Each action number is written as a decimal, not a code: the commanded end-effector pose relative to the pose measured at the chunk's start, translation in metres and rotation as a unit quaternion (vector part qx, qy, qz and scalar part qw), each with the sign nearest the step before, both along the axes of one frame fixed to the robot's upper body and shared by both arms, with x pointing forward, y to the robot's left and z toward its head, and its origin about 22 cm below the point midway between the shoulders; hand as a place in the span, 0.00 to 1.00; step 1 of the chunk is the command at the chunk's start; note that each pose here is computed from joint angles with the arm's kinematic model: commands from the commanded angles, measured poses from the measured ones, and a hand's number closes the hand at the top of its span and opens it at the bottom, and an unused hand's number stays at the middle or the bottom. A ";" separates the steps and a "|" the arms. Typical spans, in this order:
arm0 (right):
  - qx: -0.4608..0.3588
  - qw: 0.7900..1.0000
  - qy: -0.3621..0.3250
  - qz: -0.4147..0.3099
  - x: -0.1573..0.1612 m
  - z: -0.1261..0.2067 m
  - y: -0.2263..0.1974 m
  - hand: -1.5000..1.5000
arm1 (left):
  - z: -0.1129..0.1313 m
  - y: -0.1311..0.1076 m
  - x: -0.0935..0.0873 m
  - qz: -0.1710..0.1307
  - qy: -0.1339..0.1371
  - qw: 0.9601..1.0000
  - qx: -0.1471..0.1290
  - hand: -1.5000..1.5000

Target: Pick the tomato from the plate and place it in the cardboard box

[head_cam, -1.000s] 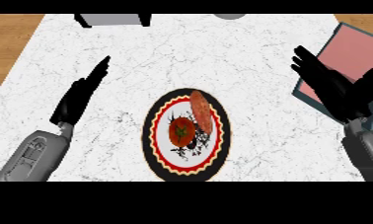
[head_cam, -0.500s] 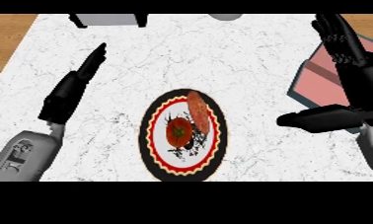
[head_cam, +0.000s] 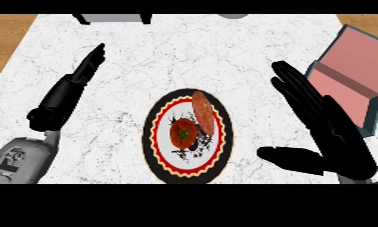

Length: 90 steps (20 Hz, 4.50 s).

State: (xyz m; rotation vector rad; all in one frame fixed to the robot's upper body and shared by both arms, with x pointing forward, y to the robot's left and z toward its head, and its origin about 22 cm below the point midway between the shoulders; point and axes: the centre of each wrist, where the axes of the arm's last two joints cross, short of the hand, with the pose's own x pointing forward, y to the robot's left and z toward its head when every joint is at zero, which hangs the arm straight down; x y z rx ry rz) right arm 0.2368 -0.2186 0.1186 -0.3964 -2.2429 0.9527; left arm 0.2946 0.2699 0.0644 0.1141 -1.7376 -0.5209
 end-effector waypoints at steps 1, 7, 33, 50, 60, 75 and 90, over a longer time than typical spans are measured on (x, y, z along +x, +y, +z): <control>-0.086 0.996 -0.001 -0.009 -0.020 0.006 0.024 0.00 | -0.013 -0.013 -0.005 -0.008 -0.006 1.000 0.001 0.50; -0.271 0.961 0.033 -0.029 -0.037 0.016 0.056 0.00 | -0.007 -0.003 -0.002 -0.011 -0.005 1.000 -0.005 0.50; -0.424 0.888 0.105 -0.146 -0.076 -0.021 0.220 0.00 | 0.011 0.002 -0.004 -0.016 -0.005 1.000 -0.003 0.50; -0.437 0.875 0.117 -0.172 -0.056 -0.060 0.216 0.00 | 0.010 -0.009 -0.012 -0.020 -0.004 1.000 -0.005 0.50; -0.442 0.874 0.130 -0.155 -0.014 -0.076 0.213 0.00 | -0.009 -0.012 -0.003 -0.008 -0.003 1.000 -0.003 0.50; -0.462 0.863 0.137 -0.153 0.011 -0.118 0.198 1.00 | -0.002 0.012 -0.011 -0.012 -0.002 1.000 0.001 0.50; -0.385 0.918 -0.018 -0.093 0.002 -0.125 0.198 1.00 | 0.014 -0.004 -0.004 -0.016 -0.002 1.000 0.003 0.50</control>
